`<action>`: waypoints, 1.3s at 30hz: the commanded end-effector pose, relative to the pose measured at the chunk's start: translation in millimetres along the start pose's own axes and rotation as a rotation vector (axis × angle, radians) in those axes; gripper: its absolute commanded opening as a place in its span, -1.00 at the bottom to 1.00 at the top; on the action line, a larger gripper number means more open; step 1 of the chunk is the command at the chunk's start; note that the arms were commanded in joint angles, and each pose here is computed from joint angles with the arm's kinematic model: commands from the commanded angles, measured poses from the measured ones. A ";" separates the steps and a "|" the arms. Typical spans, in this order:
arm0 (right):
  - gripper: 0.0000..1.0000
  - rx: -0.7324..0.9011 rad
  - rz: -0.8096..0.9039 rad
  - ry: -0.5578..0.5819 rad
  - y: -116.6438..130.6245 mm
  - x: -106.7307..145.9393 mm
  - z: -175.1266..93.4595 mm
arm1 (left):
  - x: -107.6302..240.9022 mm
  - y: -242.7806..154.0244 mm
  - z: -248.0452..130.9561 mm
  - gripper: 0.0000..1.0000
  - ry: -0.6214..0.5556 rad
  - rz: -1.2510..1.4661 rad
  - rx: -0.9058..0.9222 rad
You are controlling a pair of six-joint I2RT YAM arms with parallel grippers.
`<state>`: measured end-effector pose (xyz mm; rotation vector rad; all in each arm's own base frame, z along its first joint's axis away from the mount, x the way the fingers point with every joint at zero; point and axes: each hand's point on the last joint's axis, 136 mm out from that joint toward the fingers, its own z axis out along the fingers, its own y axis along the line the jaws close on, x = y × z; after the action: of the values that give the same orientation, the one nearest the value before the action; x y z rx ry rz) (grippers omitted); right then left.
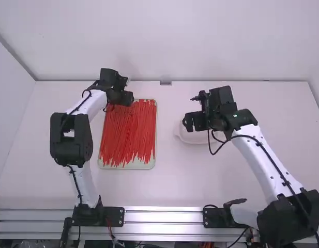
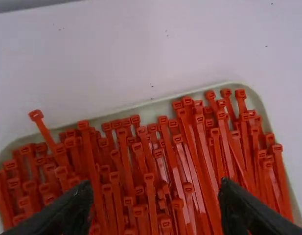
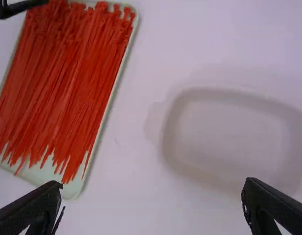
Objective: Fasten the cable tie
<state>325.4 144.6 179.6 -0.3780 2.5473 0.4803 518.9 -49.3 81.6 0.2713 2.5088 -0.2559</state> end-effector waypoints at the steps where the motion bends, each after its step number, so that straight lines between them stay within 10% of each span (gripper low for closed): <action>1: 0.96 -0.048 0.012 0.005 5.7 6.7 1.0 | 1.0 -4.6 9.6 0.24 0.011 0.007 0.017; 39: 0.96 -0.078 -0.016 0.001 17.1 7.4 5.4 | 37.7 -1.7 65.6 -0.13 0.090 -0.008 0.029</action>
<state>317.2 161.3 172.1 -0.4293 2.5416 0.5653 521.7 -56.7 7.1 0.2826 2.6006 -0.2776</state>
